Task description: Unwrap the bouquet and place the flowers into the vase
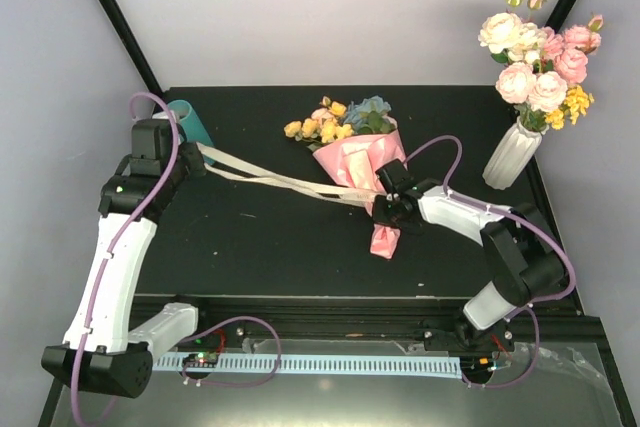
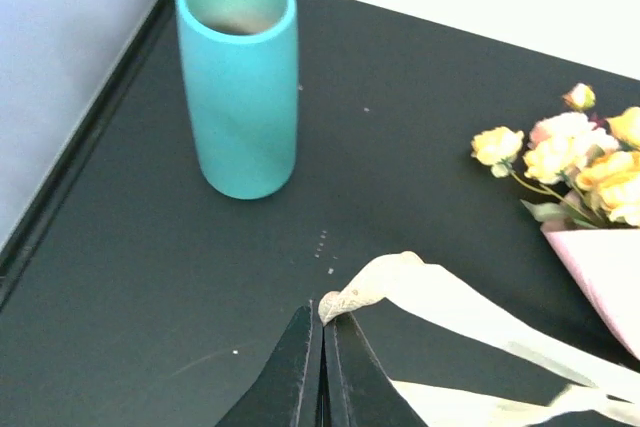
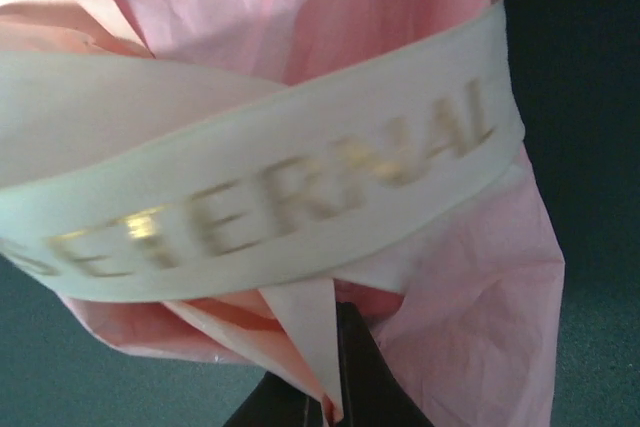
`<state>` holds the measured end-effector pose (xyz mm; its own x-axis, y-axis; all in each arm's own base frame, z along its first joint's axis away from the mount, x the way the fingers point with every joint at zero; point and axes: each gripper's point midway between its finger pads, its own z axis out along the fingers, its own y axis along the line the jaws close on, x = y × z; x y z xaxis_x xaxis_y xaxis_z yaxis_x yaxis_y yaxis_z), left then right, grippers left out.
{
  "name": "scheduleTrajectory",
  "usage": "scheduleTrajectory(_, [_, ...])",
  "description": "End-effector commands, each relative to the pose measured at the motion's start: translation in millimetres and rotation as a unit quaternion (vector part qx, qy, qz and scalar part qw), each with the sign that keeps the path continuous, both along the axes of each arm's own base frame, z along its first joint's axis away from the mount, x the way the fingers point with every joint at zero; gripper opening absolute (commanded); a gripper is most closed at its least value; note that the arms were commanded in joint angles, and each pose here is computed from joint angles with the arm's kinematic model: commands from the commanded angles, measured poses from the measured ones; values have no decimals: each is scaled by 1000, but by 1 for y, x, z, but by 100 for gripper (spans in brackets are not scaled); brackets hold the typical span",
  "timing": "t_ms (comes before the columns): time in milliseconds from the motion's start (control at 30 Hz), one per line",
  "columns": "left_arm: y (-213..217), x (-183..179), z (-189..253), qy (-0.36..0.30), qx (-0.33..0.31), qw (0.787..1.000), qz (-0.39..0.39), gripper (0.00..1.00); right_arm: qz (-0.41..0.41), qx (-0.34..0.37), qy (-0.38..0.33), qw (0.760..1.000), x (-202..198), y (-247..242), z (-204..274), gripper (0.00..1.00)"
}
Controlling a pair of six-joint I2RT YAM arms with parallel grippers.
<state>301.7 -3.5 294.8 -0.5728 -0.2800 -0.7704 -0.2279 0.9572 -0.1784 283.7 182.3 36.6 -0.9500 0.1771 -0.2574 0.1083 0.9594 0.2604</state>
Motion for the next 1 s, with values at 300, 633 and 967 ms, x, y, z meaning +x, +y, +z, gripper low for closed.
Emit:
scheduleTrajectory(300, [56,-25,33,-18,66,991,118,2,30,-6,19,999,0,6,-4,2])
scheduleTrajectory(633, [58,-26,32,-40,61,990,121,25,59,-4,23,998,4,14,-3,2])
scheduleTrajectory(967, [90,-62,12,-53,38,963,261,99,104,39,3,994,10,37,14,9])
